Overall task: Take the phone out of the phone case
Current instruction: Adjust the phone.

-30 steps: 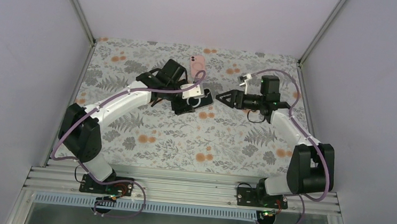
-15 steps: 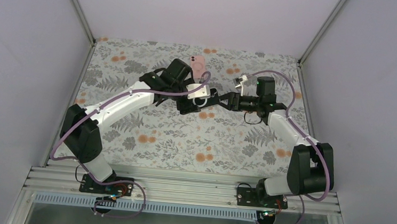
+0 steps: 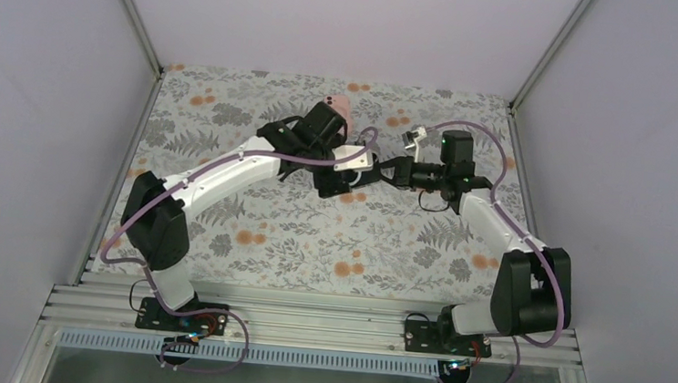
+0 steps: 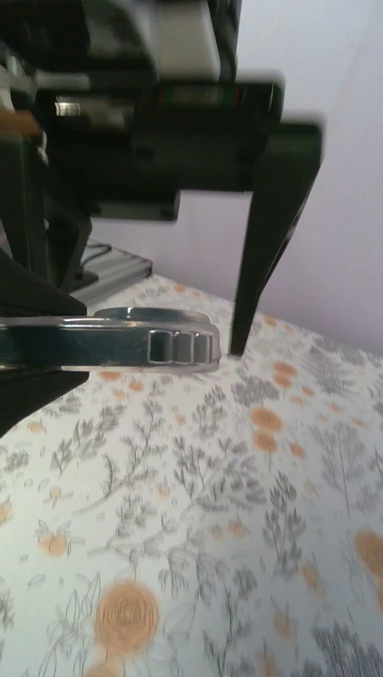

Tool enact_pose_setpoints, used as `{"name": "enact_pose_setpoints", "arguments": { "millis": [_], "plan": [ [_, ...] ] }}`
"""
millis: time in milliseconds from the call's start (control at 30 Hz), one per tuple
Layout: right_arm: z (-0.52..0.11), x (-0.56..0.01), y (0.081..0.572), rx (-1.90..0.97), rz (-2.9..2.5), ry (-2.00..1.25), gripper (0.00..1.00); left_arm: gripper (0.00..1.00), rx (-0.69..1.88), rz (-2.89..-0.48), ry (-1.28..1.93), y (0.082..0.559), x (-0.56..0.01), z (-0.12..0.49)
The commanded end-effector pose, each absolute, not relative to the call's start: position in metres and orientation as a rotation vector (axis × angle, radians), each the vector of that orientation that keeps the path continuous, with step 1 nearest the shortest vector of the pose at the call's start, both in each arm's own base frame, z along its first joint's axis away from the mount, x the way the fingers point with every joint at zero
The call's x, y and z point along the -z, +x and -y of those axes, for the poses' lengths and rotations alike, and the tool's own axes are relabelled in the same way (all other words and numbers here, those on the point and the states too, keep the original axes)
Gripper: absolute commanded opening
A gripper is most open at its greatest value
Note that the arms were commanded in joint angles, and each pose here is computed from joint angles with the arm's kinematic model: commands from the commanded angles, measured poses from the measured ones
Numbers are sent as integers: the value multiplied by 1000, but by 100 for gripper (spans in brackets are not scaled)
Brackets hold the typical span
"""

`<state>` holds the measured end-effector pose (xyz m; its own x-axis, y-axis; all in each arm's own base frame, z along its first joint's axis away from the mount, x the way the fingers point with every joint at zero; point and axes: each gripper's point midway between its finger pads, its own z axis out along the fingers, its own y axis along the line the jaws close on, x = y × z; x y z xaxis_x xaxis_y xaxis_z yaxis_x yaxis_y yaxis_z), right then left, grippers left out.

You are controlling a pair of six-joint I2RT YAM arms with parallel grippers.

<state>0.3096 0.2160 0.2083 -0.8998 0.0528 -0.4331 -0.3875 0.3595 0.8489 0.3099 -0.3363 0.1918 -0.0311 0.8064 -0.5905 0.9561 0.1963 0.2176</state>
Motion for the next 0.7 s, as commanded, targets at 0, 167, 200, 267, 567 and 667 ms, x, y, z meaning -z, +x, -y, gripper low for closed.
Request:
{"name": "enact_pose_setpoints", "arguments": {
  "millis": [0, 167, 200, 267, 567, 667],
  "plan": [
    [-212, -223, 305, -1583, -2160, -357, 4, 99, 297, -1833, 1522, 329, -237, 356],
    [-196, -224, 309, -1644, -2158, -256, 4, 100, 102, -1762, 1514, 335, -253, 355],
    [-193, -223, 311, -1656, -2162, -236, 4, 100, 51, -1743, 1510, 334, -254, 355],
    [-185, -222, 314, -1679, -2161, -192, 4, 100, -45, -1705, 1506, 332, -254, 353],
    [-167, -219, 316, -1793, -2171, 5, 4, 100, -280, -1537, 1617, 293, -245, 365],
    [-163, -216, 313, -1834, -2185, 73, 4, 100, -363, -1472, 1642, 282, -235, 372]
  ]
}}
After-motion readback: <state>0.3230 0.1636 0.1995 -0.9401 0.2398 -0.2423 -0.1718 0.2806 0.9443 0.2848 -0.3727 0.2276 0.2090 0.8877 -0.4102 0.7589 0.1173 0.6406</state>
